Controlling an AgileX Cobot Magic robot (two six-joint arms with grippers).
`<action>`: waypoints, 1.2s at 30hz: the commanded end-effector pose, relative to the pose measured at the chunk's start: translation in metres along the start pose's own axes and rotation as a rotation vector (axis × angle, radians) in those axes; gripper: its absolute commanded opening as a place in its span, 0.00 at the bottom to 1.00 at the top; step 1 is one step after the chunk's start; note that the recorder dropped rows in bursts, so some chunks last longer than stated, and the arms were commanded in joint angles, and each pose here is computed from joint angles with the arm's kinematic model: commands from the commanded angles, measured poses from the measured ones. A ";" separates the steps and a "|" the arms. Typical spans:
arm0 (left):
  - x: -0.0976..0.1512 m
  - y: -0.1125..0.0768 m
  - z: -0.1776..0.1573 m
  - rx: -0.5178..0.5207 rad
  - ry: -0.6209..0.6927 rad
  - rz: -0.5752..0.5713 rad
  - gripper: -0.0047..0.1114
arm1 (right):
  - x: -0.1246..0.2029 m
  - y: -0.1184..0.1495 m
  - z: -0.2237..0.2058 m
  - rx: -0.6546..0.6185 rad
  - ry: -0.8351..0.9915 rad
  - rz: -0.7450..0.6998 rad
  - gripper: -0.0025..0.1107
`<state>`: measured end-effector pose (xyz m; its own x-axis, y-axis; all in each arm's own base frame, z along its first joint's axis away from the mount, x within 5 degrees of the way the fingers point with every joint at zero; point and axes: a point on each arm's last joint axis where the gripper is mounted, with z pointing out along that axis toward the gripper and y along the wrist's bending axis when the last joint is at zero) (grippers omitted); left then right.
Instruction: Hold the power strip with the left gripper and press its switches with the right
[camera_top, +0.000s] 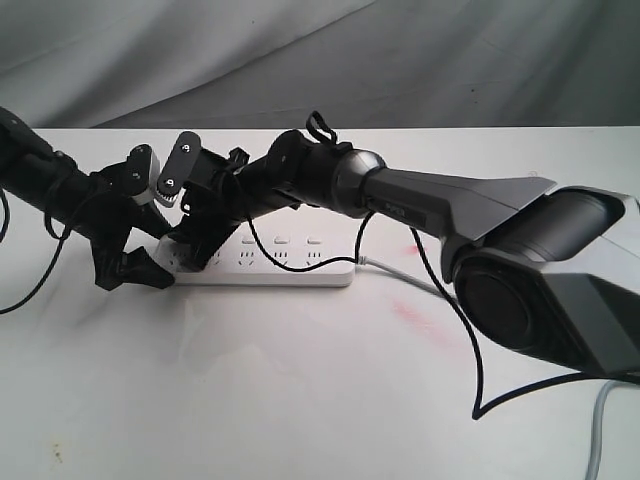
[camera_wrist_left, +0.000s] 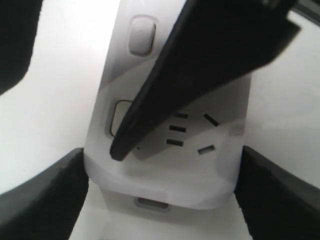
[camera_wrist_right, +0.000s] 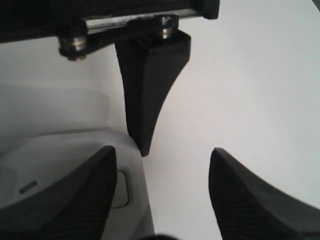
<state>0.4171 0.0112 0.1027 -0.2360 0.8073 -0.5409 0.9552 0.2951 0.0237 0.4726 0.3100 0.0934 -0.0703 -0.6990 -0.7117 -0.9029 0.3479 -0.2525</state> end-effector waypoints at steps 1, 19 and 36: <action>-0.003 0.001 -0.001 -0.010 -0.006 0.002 0.53 | 0.022 0.023 0.013 -0.139 0.093 -0.044 0.49; -0.003 0.001 -0.001 -0.010 -0.006 0.002 0.53 | -0.018 -0.025 -0.052 -0.022 0.041 -0.028 0.49; -0.003 0.001 -0.001 -0.010 -0.006 0.004 0.53 | 0.004 -0.030 -0.043 -0.016 0.105 -0.052 0.49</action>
<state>0.4170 0.0111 0.1027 -0.2359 0.8070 -0.5414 0.9554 0.2943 0.0224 0.4791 0.2750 0.1250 -0.0600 -0.7729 -0.6317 -0.9153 0.2951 -0.2742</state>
